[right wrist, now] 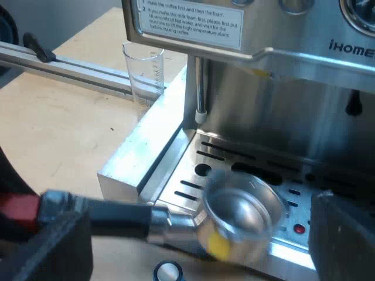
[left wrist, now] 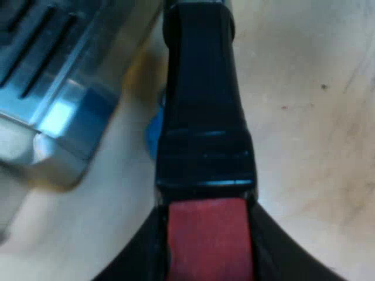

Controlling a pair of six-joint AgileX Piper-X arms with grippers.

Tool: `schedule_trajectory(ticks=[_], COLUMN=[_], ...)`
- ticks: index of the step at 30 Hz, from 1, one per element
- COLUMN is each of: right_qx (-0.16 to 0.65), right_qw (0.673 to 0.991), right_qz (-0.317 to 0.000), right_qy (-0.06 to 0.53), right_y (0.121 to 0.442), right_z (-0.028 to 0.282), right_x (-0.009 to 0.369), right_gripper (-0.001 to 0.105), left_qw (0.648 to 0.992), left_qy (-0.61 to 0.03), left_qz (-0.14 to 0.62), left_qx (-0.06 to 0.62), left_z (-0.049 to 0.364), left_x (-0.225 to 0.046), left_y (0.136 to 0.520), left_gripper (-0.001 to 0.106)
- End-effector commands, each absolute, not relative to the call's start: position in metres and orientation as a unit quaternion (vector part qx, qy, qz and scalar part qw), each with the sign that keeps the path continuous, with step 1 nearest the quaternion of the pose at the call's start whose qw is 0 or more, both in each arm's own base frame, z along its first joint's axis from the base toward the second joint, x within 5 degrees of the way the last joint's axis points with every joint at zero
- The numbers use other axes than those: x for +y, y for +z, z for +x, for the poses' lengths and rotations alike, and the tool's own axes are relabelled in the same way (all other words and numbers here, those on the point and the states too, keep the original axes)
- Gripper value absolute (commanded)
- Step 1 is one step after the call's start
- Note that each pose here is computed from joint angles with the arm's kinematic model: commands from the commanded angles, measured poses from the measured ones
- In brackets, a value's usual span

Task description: Put the handle in the coffee machine

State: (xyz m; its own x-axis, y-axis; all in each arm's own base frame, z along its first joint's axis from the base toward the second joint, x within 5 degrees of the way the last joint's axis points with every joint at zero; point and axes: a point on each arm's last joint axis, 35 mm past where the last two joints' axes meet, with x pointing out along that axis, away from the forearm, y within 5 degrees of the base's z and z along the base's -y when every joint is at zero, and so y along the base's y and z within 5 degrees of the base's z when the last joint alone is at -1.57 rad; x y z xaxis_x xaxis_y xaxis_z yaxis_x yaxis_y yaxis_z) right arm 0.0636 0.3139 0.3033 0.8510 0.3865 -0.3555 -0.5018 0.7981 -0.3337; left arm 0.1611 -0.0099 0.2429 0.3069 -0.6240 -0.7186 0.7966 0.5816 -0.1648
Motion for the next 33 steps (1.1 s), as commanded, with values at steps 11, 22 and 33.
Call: schedule_trajectory(ticks=[11,22,33], right_qx=[0.123,0.088,0.068], right_qw=[0.943,0.943,0.956], right_qz=[-0.197,-0.218,-0.207], right_qy=[0.237,0.234,0.196], right_y=[0.295,0.268,0.253], right_z=[0.066,0.07,0.076], right_x=[0.329,0.36,0.372], right_gripper=[0.077,0.077,0.077], left_qw=[0.833,0.82,0.808], left_qy=[-0.408,-0.452,-0.48], left_qz=[0.117,0.077,0.069], left_qx=[0.354,0.343,0.335], left_z=[0.177,0.196,0.206], left_x=[0.023,0.028,0.03], left_y=[0.242,0.251,0.242], left_gripper=[0.0,0.0,0.0])
